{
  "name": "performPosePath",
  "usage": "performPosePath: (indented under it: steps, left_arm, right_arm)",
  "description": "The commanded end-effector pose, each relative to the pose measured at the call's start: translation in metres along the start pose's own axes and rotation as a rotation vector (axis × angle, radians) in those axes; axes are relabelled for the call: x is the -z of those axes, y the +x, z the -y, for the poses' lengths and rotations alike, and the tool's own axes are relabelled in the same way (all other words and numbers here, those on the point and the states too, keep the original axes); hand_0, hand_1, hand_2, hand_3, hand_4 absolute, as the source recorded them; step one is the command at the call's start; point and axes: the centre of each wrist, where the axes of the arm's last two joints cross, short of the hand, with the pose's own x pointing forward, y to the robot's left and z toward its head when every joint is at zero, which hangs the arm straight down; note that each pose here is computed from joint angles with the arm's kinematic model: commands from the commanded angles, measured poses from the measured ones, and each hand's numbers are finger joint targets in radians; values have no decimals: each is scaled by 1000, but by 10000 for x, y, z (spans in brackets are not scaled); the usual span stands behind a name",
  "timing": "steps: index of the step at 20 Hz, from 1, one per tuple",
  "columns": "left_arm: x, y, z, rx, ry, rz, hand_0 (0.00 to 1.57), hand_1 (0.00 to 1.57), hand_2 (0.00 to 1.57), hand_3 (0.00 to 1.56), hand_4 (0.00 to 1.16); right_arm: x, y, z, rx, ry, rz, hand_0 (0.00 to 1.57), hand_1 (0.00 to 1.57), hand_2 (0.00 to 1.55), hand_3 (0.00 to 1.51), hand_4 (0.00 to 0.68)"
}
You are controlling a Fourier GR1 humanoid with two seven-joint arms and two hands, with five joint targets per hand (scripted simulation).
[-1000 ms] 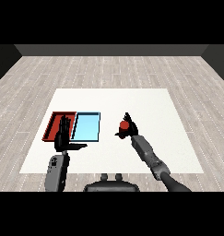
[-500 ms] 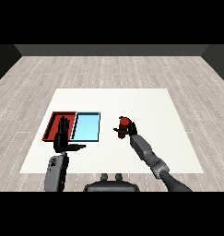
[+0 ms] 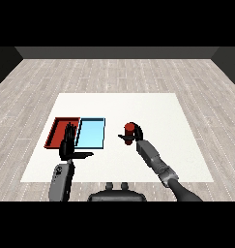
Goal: Pick the red can and put it in the red box
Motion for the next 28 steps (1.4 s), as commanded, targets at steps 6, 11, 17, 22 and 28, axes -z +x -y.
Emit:
performPosePath:
  steps: [6,11,17,22,28]
  left_arm:
    - [-78,-27,232,-5,-49,-4,0,0,0,0,0]
    - [-41,43,182,5,-86,2,0,0,0,0,0]
    - [73,44,424,-37,-119,-77,0,0,0,0,0]
    - [134,-14,467,-48,-118,-91,0,0,0,0,0]
    - [162,24,845,-47,-166,-141,0,0,0,0,0]
  right_arm:
    - [142,491,-70,-39,59,142,1424,1424,1432,1370,616]
    - [-63,490,15,-49,46,209,1433,1433,1427,1377,622]
    - [-133,831,-88,-20,54,287,1454,1454,1433,1386,655]
    - [-405,1009,-439,-5,42,301,1445,1445,1432,1387,651]
    - [-407,1019,-265,1,43,302,1451,1451,1427,1380,653]
